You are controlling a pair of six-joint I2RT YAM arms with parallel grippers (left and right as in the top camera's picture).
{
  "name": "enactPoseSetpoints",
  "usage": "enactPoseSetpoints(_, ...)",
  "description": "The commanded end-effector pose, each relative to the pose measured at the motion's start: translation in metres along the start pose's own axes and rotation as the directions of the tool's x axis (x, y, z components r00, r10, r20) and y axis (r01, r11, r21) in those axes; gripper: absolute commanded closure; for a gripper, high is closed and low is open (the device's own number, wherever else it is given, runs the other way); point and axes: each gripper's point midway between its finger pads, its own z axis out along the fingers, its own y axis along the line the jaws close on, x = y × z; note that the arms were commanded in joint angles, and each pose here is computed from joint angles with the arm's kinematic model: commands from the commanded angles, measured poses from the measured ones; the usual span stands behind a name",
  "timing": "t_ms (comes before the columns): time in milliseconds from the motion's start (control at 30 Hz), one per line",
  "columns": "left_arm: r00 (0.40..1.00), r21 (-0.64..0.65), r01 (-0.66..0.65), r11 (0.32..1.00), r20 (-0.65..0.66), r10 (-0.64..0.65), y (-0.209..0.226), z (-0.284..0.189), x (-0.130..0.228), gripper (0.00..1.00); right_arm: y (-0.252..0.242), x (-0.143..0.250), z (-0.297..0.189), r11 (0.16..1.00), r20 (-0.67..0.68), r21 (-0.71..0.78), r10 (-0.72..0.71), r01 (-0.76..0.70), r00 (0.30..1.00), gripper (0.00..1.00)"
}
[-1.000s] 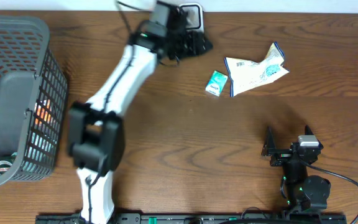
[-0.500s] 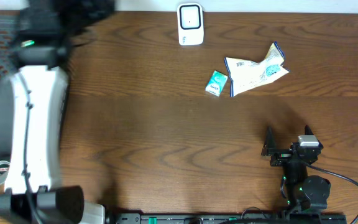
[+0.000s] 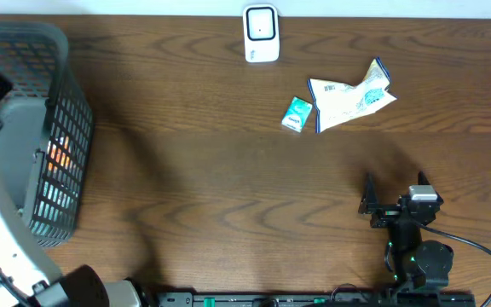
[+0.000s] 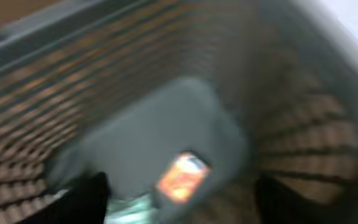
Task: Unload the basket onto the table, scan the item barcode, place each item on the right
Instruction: 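Reach the left gripper into the basket and grasp the green wipes pack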
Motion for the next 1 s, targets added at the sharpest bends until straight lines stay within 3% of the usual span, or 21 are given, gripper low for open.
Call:
enactPoseSetpoints(0,0.998,-0.202,0.004,0.979,-0.068,-0.018,0.047,0.021,0.011,0.22,-0.001,0.001,0.0,1.0,-0.002,0.002,0.004,-0.004,1.0,0.01)
enactPoseSetpoints(100,0.974,-0.282,0.133,0.95,-0.138,-0.177,0.065,0.032,0.032,0.22,-0.001,0.001,0.0,1.0,-0.002,0.002,0.004,-0.004,1.0,0.01)
enactPoseSetpoints(200,0.911,-0.374,0.286,0.882,-0.179,-0.371,0.073,0.039,0.057,0.21,-0.001,0.001,0.0,1.0,-0.002,0.002,0.004,-0.004,1.0,0.01)
enactPoseSetpoints(233,0.891,-0.385,0.305,0.871,-0.207,-0.404,0.072,0.041,0.065,0.02,-0.001,0.001,0.0,1.0,-0.002,0.002,0.004,-0.004,1.0,0.01)
enactPoseSetpoints(433,0.792,-0.384,0.281,0.879,-0.424,-0.439,0.052,0.065,0.108,0.01,-0.001,0.001,0.0,1.0,-0.002,0.002,0.004,-0.004,1.0,0.01)
enactPoseSetpoints(533,0.735,-0.517,0.33,0.79,-0.385,-0.558,0.064,0.073,0.126,0.01,-0.001,0.001,0.0,1.0,-0.002,0.002,0.004,-0.004,1.0,0.01)
enactPoseSetpoints(567,0.701,-0.594,0.371,0.713,-0.324,-0.635,0.073,0.076,0.137,0.01,-0.001,0.001,0.0,1.0,-0.002,0.002,0.004,-0.004,1.0,0.01)
enactPoseSetpoints(700,0.624,-0.691,0.437,0.576,-0.227,-0.747,0.082,0.088,0.165,0.0,-0.001,0.001,0.0,1.0,-0.002,0.002,0.004,-0.004,1.0,0.01)
enactPoseSetpoints(967,0.622,-0.672,0.473,0.57,-0.203,-0.756,0.084,0.13,0.195,0.0,-0.001,0.001,0.0,1.0,-0.002,0.002,0.004,-0.004,1.0,0.01)
